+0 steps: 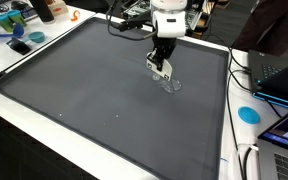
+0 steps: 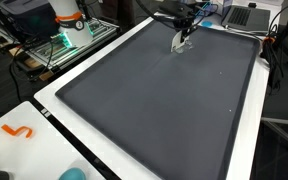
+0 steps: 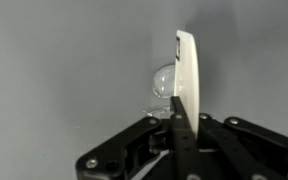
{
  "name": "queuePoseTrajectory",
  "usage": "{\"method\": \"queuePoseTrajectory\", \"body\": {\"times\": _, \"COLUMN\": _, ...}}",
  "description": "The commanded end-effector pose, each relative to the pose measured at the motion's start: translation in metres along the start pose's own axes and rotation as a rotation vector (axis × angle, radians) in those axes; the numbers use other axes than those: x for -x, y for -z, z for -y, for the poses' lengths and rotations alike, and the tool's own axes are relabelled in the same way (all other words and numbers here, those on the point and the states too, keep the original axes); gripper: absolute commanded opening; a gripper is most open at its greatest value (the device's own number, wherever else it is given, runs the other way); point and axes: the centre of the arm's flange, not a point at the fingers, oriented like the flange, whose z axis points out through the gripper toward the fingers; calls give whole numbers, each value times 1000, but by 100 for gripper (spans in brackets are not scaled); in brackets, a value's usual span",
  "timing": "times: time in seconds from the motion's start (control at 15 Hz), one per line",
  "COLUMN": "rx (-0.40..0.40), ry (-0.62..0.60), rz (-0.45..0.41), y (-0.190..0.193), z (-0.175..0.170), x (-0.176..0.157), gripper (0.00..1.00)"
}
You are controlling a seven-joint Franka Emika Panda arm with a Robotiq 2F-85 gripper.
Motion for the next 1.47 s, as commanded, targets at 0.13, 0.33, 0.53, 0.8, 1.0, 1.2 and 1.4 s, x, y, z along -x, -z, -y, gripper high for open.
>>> {"method": "queuePoseTrajectory", "body": {"times": 0.13, "rx": -3, "ry": 21, "rz": 10, "y": -14, "z": -7, "x": -3, "gripper": 1}}
{"method": "queuePoseTrajectory", "body": {"times": 0.33, "rx": -9, "ry": 27, "rz": 14, "y": -17, "z": -10, "x": -4, "gripper": 1}}
{"method": "queuePoseTrajectory", "body": {"times": 0.53, "rx": -42, "ry": 15, "rz": 53, "y": -27, "z": -12, "x": 2, "gripper": 1}}
{"method": "queuePoseTrajectory", "body": {"times": 0.8, "rx": -59, "ry": -7, "rz": 87, "y": -37, "z": -17, "x": 12, "gripper": 1}}
{"method": "queuePoseTrajectory", "body": {"times": 1.0, "rx": -68, "ry": -10, "rz": 72, "y": -42, "z": -14, "x": 10, "gripper": 1}}
{"method": "queuePoseTrajectory", "body": {"times": 1.2, "rx": -79, "ry": -1, "rz": 78, "y": -45, "z": -12, "x": 10, "gripper": 1}}
{"method": "queuePoseTrajectory", "body": {"times": 1.4, "rx": -89, "ry": 0, "rz": 78, "y": -53, "z": -9, "x": 12, "gripper": 1}}
